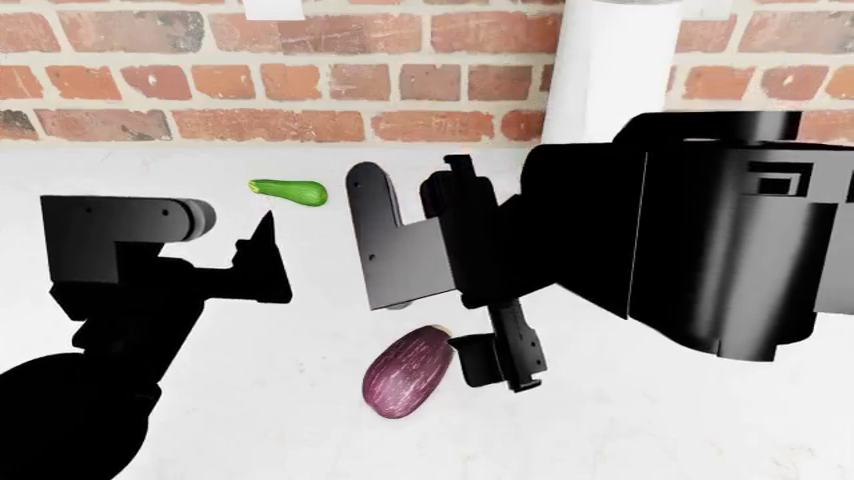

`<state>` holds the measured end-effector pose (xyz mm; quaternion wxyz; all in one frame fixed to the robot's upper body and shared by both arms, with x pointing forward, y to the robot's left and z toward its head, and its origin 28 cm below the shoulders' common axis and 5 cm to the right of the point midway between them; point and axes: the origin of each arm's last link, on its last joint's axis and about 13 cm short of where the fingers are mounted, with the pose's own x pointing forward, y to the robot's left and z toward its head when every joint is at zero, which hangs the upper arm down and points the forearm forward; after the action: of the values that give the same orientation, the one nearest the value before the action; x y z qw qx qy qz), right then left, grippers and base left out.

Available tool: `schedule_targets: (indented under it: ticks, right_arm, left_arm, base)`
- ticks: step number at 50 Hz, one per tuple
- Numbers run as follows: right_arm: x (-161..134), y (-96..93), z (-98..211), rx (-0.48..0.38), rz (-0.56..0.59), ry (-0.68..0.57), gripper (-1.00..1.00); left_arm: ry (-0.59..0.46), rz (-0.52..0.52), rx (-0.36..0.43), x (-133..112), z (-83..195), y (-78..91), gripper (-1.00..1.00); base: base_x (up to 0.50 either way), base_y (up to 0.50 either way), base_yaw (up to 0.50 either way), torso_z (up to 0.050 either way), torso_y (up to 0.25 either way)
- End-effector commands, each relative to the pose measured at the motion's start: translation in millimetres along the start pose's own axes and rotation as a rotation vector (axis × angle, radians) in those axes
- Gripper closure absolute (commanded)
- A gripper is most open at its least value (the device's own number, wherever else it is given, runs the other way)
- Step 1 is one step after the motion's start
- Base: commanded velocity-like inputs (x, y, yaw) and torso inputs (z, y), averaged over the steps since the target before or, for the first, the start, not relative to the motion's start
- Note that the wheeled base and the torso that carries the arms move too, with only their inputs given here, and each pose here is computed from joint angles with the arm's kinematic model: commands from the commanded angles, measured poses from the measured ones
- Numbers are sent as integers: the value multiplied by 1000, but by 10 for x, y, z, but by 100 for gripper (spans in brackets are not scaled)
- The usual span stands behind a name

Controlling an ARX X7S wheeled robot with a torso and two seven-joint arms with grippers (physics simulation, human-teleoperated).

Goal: Pick the eggplant from the counter and place it in the cabinet.

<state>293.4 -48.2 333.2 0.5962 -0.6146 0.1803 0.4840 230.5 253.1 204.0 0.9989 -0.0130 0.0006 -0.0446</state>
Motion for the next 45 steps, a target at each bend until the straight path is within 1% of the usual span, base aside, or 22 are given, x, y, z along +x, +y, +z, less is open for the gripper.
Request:
schedule_targets:
  ticks: [1,8,14,17,26,31,35,45]
  right_arm:
    - [71,-6,62,-8,29,-89,-100]
    - [157,9,62,20,94,-135,-100]
    - [162,38,60,57,163,-155,-100]
    - [173,42,45,67,180,-155,-100]
    - [244,44,14,75,186,-148,-100]
    - [287,35,9,60,179,-152,-100]
    - [327,6,0,64,162,-178,-100]
    - [394,-12,0,56,169,-225,-100]
  left_arm:
    - [2,4,-4,-1,-17,11,-100]
    - [0,11,-4,-20,-12,23,-100]
    - [2,15,-6,-6,-23,28,-100]
    - [2,16,-7,-4,-27,30,-100]
    - [4,18,-10,-3,-37,33,-100]
    - [5,17,-12,2,-47,34,-100]
    - [6,15,-15,5,-56,37,-100]
    - [12,12,-17,33,-72,34,-100]
  base:
    - [0,0,0,0,0]
    - [0,0,0,0,0]
    - [0,0,0,0,0]
    - [0,0,0,0,0]
    - [0,0,0,0,0]
    - [0,0,0,0,0]
    - [0,0,0,0,0]
    - [0,0,0,0,0]
